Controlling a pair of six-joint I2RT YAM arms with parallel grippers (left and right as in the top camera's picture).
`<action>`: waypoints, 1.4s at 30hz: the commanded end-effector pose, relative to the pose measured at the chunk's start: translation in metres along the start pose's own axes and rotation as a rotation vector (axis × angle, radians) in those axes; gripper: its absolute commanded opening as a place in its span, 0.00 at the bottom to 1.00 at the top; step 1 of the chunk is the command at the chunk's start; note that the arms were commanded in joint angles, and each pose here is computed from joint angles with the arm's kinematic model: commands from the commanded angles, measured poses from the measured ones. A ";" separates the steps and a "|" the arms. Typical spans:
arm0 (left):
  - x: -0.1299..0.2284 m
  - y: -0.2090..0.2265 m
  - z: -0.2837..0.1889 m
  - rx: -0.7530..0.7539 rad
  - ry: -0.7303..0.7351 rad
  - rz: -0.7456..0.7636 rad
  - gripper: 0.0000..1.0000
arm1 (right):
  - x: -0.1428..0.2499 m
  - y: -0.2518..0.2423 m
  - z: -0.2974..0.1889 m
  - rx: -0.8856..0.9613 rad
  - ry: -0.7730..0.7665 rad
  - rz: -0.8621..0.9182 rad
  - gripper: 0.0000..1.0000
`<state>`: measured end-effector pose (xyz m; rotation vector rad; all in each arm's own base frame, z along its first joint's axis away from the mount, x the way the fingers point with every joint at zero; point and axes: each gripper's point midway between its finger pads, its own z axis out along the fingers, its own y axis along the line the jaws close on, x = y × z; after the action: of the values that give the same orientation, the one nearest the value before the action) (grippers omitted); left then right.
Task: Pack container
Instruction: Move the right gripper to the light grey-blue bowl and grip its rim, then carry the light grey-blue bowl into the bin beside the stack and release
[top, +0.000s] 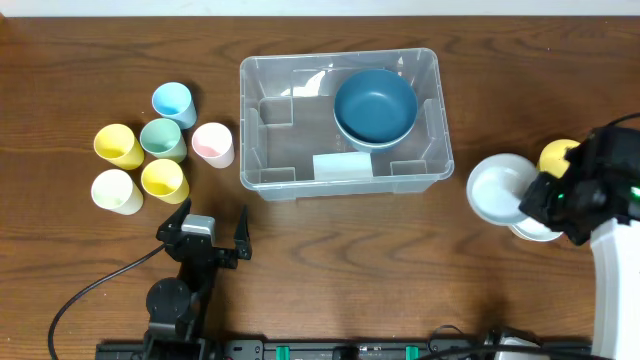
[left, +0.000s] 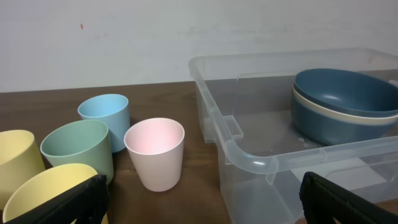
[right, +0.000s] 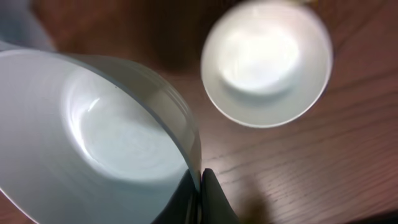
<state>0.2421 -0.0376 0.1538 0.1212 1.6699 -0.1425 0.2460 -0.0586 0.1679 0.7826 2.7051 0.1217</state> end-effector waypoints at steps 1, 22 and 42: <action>0.015 0.000 0.001 0.001 0.046 -0.001 0.98 | -0.014 0.003 -0.027 -0.015 -0.092 -0.022 0.01; 0.015 0.000 0.001 0.001 0.046 -0.001 0.98 | 0.019 0.205 -0.091 -0.447 -0.191 -0.678 0.01; 0.015 0.000 0.001 0.001 0.046 -0.001 0.98 | 0.028 0.388 0.000 -0.480 -0.229 -0.921 0.01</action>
<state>0.2421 -0.0375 0.1538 0.1212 1.6699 -0.1419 0.4079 0.2791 0.2403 -0.5500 2.3810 0.4630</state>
